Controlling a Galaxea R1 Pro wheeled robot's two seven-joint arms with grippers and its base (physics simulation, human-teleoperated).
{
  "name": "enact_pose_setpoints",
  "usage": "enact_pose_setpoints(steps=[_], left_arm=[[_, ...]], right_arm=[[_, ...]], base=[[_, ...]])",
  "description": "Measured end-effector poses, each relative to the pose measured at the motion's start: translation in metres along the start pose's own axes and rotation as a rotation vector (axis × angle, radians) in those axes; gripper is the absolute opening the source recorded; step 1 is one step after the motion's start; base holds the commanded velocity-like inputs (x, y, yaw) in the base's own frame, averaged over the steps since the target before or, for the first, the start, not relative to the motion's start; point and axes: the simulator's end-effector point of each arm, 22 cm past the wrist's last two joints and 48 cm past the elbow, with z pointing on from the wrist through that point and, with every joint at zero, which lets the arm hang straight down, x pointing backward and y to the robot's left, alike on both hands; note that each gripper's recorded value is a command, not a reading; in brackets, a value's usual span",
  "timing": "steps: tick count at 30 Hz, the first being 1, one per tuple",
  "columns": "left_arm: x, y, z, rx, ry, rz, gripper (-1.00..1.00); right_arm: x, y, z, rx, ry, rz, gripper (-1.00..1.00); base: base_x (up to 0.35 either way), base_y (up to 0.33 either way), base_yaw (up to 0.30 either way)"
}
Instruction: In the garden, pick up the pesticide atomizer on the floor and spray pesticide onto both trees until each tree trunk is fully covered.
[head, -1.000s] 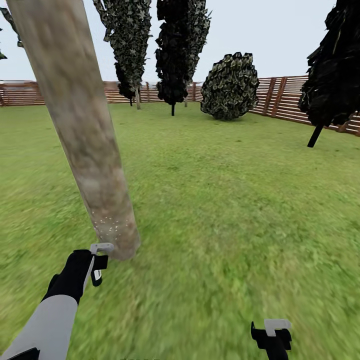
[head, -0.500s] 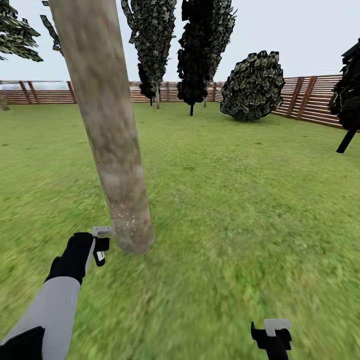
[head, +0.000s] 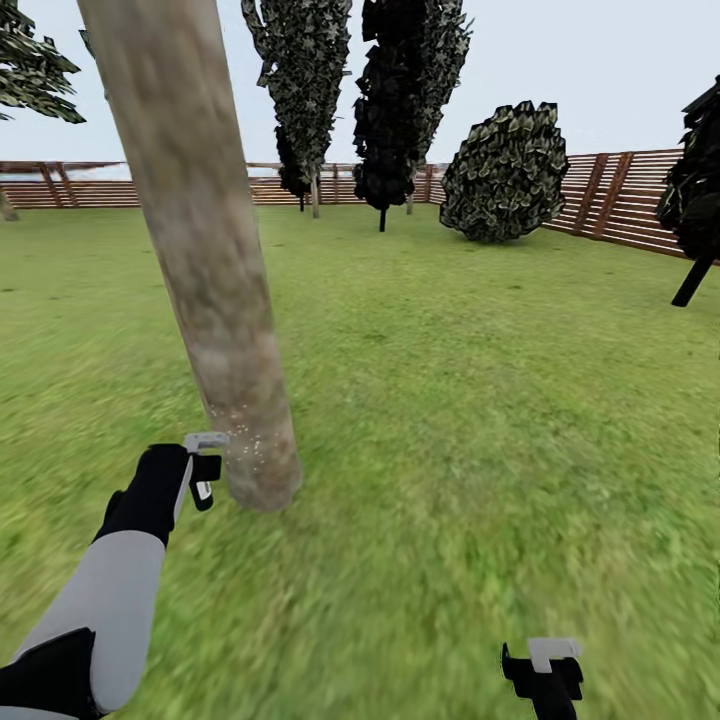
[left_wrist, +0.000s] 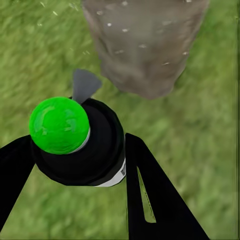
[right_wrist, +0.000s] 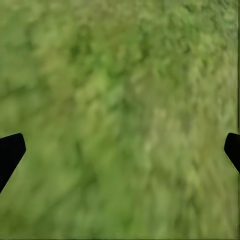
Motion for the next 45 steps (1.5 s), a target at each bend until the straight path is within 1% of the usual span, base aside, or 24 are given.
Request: enact_pose_setpoints(steps=[12, 28, 45], left_arm=[[0.0008, 0.0038, 0.0003, -0.011, 0.001, 0.002, -1.00], [0.0030, 0.0027, 0.0006, -0.014, 0.005, 0.006, -1.00], [0.0015, 0.0027, 0.0003, -0.014, 0.002, 0.004, -1.00]], right_arm=[[0.0001, 0.0000, 0.0000, 0.000, 0.000, 0.000, 1.00], [-0.0001, 0.0000, 0.0000, 0.000, 0.000, 0.000, 1.00], [-0.0001, -0.0001, 0.0000, 0.000, 0.000, 0.000, 1.00]], base=[[0.003, -0.275, 0.009], [0.020, -0.276, 0.255], [0.136, -0.260, 0.011]])
